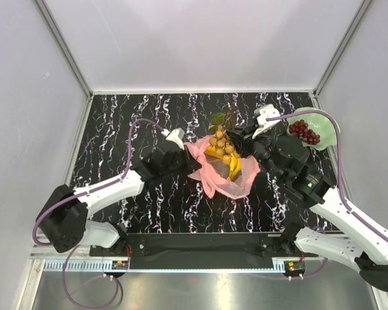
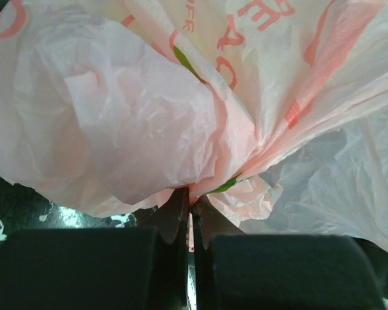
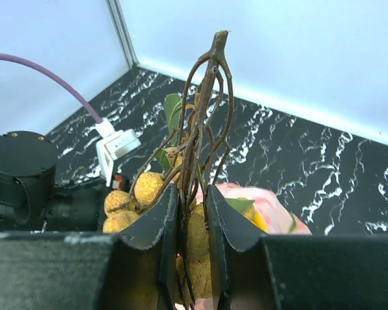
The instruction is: Untie the knot of the plastic bag and take out the fruit
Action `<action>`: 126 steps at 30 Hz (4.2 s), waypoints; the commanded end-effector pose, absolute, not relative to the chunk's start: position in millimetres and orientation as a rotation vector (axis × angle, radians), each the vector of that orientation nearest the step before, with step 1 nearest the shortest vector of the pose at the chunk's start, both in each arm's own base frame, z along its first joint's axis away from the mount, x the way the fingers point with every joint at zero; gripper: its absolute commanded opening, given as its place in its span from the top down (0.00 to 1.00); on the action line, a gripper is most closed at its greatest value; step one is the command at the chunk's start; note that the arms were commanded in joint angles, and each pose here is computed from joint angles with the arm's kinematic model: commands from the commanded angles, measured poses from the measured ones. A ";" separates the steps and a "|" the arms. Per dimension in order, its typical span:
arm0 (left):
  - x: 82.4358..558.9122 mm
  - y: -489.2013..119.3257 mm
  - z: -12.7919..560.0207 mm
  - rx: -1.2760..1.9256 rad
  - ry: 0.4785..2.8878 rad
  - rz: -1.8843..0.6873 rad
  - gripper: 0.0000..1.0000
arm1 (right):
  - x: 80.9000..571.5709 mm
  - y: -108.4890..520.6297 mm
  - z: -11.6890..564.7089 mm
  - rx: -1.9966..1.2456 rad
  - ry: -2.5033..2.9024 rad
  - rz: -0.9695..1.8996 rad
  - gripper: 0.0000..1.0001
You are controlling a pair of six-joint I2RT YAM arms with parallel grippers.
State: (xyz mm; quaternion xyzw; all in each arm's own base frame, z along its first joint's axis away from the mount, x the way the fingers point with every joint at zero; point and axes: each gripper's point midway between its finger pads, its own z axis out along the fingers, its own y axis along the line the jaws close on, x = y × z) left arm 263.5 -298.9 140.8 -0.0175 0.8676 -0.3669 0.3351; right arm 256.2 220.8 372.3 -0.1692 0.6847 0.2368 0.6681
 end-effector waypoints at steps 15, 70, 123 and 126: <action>223.6 -260.3 118.9 -0.050 2.241 -0.971 1.00 | 347.0 86.9 434.3 0.232 1.594 0.081 1.00; 203.9 -249.9 135.1 0.009 2.241 -0.952 1.00 | 450.4 2.9 420.1 0.319 1.706 0.577 0.00; 235.0 -360.3 126.1 0.058 2.194 -1.210 1.00 | 230.0 183.4 164.8 -0.052 2.232 0.059 0.57; 232.9 -358.0 124.7 0.055 2.200 -1.209 1.00 | 240.7 182.9 131.7 -0.074 2.296 0.008 0.64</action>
